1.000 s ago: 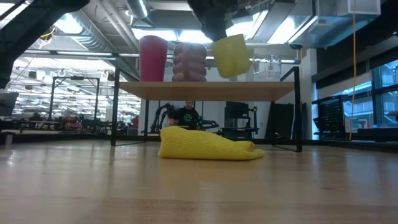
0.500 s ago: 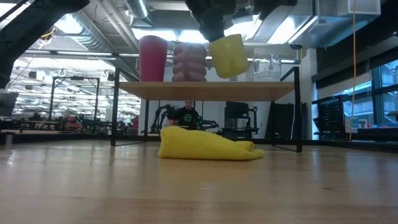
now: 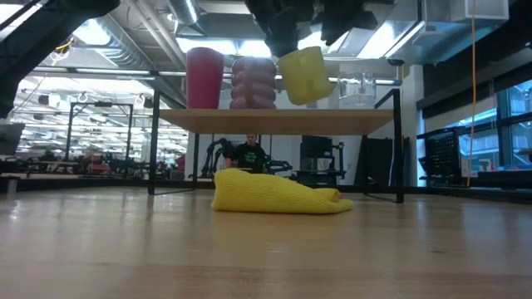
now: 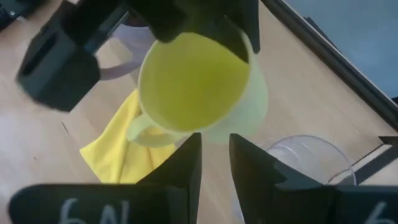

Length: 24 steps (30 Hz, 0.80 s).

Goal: Stack small to large cups/mugs on shelf
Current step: Put the yellow mug near the purple mug on the shelf

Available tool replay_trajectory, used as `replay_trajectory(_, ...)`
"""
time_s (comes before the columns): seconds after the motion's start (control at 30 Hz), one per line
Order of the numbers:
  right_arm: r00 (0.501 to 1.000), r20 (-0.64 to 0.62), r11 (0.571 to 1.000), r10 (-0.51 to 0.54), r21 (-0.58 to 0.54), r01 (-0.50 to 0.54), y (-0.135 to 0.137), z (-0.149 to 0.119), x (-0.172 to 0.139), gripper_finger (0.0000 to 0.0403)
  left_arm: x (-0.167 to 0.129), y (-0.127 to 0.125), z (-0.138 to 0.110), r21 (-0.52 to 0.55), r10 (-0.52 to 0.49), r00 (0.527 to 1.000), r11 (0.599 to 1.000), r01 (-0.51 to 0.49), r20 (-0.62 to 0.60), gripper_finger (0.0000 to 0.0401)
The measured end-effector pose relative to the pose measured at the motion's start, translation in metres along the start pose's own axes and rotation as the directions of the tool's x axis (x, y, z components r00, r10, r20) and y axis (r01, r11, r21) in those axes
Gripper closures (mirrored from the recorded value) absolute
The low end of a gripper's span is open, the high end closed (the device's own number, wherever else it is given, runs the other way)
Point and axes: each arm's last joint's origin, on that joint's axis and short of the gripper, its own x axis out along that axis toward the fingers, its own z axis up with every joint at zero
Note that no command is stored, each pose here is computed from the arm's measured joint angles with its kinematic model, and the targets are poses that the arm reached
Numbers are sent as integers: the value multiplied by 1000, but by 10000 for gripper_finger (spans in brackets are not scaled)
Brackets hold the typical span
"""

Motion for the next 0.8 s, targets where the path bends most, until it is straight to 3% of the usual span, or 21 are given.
replay_trajectory(0.8, 998, 53, 1000, -22, -11, 23, -2, 5, 2, 318, 0, -1, 0, -3, -29, 1000, 1000, 29, 6, 393)
